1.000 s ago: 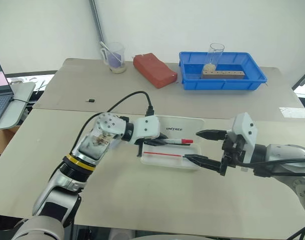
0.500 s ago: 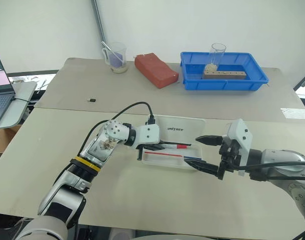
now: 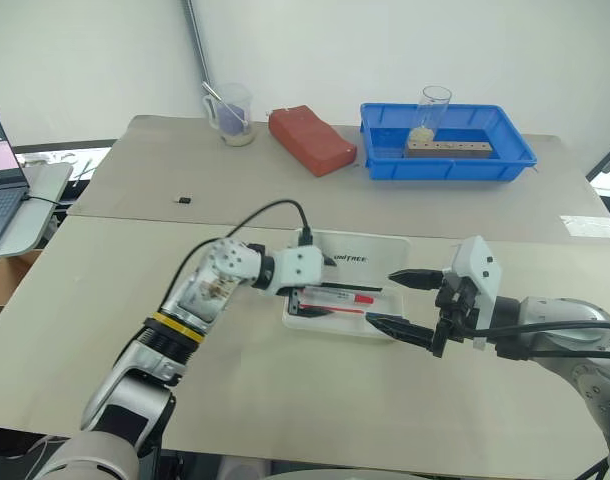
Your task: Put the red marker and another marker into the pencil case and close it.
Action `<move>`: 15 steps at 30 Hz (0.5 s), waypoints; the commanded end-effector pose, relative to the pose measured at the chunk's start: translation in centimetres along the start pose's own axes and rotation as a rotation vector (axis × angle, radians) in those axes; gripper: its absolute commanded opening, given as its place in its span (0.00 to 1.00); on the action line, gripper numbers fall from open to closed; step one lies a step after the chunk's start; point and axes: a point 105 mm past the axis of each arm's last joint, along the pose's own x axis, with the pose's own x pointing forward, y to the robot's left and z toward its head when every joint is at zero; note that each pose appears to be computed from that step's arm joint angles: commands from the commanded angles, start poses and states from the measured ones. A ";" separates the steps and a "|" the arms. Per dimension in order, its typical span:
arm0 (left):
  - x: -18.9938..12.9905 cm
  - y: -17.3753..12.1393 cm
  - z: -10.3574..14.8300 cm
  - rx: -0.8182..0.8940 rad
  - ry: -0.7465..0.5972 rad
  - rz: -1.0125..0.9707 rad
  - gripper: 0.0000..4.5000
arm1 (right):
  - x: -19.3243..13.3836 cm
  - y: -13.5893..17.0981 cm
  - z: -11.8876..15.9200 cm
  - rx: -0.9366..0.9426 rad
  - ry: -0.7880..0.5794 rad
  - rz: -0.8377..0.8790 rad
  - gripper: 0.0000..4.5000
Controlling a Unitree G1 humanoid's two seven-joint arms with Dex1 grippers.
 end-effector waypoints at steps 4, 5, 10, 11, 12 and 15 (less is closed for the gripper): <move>-7.8 2.5 1.7 -0.120 0.017 0.117 0.99 | 0.0 0.2 1.8 -0.057 -0.049 0.049 1.00; -9.4 2.6 0.2 -0.164 0.067 0.168 0.99 | 0.4 0.5 2.3 -0.064 -0.063 0.083 1.00; -12.5 1.6 -3.9 -0.281 0.196 0.335 0.99 | 1.6 2.0 4.0 -0.083 -0.117 0.194 1.00; -12.3 1.3 -4.3 -0.317 0.186 0.367 0.99 | 1.9 2.3 4.4 -0.086 -0.129 0.218 1.00; -11.9 0.7 -5.0 -0.354 0.178 0.400 0.99 | 2.1 2.7 4.7 -0.096 -0.137 0.246 1.00; -11.0 -0.9 -7.6 -0.405 0.222 0.485 0.99 | 2.7 3.4 5.0 -0.123 -0.136 0.303 1.00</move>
